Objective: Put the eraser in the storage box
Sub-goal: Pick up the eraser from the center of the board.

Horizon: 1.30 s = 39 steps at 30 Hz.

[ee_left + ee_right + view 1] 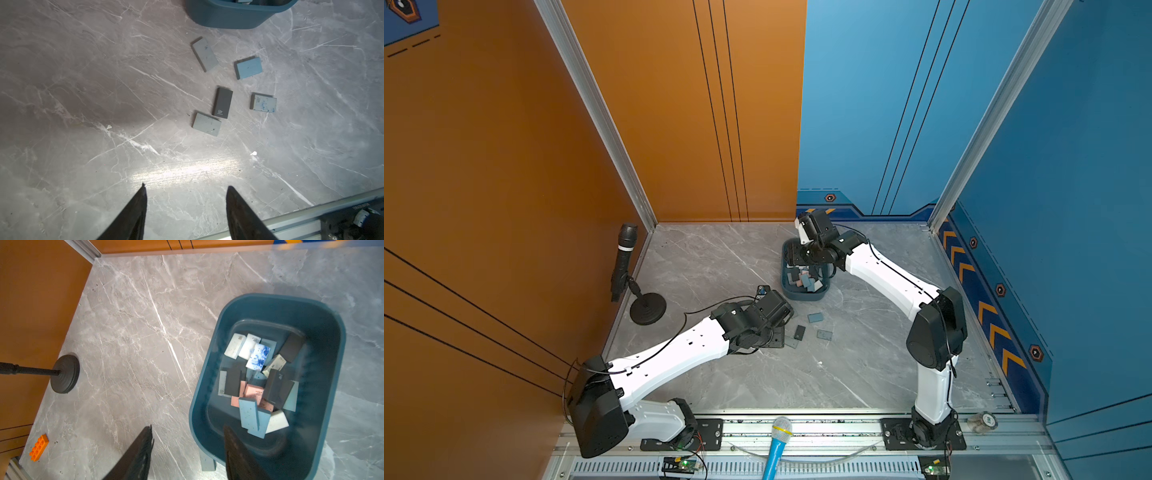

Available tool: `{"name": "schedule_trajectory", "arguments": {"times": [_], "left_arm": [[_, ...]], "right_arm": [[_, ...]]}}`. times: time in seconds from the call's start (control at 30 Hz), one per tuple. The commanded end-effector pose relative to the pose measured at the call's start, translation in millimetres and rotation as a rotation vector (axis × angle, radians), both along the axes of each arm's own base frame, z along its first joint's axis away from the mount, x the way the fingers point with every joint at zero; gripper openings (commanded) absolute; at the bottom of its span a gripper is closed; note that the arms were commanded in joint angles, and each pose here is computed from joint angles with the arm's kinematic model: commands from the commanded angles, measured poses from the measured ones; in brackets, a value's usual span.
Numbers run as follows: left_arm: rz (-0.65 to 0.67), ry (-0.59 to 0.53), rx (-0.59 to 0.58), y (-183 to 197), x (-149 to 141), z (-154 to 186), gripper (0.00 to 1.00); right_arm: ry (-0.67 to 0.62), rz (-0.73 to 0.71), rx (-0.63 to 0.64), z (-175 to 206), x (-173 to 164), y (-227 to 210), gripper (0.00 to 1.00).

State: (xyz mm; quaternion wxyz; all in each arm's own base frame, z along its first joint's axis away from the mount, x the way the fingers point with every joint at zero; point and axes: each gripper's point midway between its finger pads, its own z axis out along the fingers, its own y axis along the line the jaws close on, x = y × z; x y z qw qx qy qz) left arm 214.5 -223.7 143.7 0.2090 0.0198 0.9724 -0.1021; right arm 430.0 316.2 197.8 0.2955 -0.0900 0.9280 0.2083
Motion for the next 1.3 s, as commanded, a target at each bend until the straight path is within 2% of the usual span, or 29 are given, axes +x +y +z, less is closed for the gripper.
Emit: {"name": "schedule_trajectory", "arguments": {"times": [0.0, 0.37, 0.83, 1.27], "left_arm": [[0.022, -0.005, 0.043, 2.9, 0.6, -1.1, 0.61], [-0.002, 0.037, 0.1, -12.4, 1.4, -20.5, 0.65], [-0.113, 0.141, 0.171, -62.7, 17.0, -61.1, 0.7], [-0.143, 0.195, 0.262, -64.6, 25.8, -101.3, 0.71]], "right_arm": [[-0.02, -0.015, 0.029, 5.3, -4.1, -6.8, 0.56], [-0.038, -0.12, 0.116, 4.8, -15.9, -31.5, 0.56], [-0.082, -0.235, 0.163, 11.4, -31.9, -88.6, 0.57], [-0.072, -0.251, 0.187, 3.9, -32.5, -103.1, 0.57]]}}
